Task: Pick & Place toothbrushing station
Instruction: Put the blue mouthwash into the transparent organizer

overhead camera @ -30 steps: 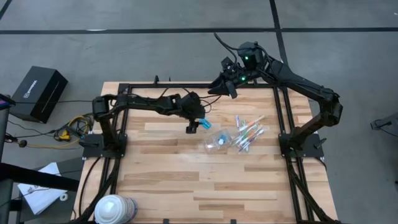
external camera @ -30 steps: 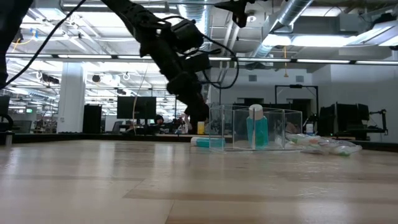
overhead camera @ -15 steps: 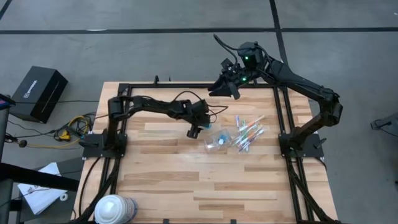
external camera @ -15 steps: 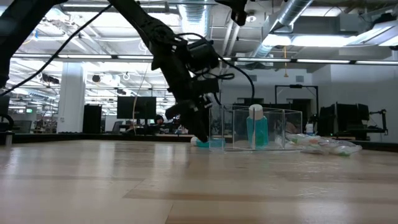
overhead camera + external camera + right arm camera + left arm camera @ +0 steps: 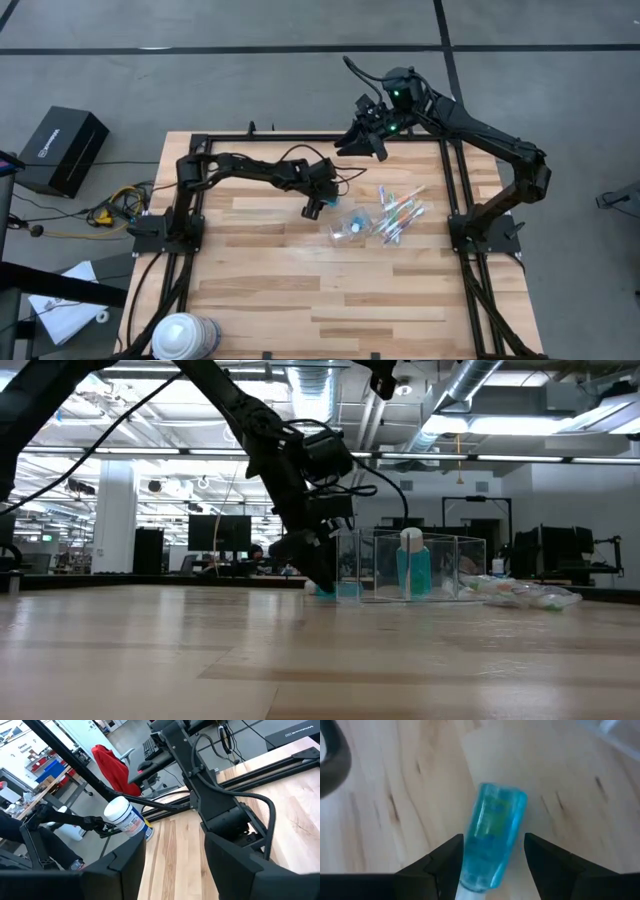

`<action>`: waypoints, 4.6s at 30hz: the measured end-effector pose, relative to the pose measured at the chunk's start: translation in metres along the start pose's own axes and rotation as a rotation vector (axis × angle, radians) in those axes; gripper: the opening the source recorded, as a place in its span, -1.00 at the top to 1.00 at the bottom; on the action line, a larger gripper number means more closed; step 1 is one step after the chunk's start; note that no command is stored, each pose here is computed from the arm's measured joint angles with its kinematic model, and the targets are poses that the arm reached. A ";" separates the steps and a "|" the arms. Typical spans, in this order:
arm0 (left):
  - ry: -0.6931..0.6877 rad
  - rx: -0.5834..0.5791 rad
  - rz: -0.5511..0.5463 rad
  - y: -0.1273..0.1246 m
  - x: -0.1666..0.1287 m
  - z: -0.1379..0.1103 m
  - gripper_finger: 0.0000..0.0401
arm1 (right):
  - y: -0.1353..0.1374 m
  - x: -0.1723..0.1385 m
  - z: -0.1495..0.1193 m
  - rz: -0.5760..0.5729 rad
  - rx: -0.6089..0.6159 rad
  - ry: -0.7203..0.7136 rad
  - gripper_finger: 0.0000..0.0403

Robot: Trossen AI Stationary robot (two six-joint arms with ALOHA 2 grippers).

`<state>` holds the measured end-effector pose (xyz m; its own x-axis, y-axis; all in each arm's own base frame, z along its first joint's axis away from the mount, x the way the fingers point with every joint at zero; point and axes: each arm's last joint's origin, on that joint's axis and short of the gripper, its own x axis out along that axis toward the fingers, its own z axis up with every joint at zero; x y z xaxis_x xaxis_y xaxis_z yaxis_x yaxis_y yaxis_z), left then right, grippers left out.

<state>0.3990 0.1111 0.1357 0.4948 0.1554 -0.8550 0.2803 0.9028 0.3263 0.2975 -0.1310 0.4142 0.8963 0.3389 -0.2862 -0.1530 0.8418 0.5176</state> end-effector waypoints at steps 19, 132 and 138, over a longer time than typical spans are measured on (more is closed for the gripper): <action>-0.032 -0.288 -0.002 0.001 0.013 0.000 0.69 | 0.000 -0.001 0.001 0.019 -0.013 -0.002 0.15; -2.201 -0.863 -0.096 0.079 -0.327 -0.018 0.69 | -0.021 0.057 0.078 0.059 -0.298 -0.697 0.30; -2.182 -0.961 -0.226 0.080 -0.314 -0.012 0.69 | -0.018 0.057 0.077 0.110 -0.324 -0.662 0.27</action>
<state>0.2558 0.1394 0.4251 0.4980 0.1692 0.8505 0.4417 0.7945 -0.4167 0.3839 -0.1587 0.4510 0.9164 0.1901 0.3522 -0.2792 0.9342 0.2222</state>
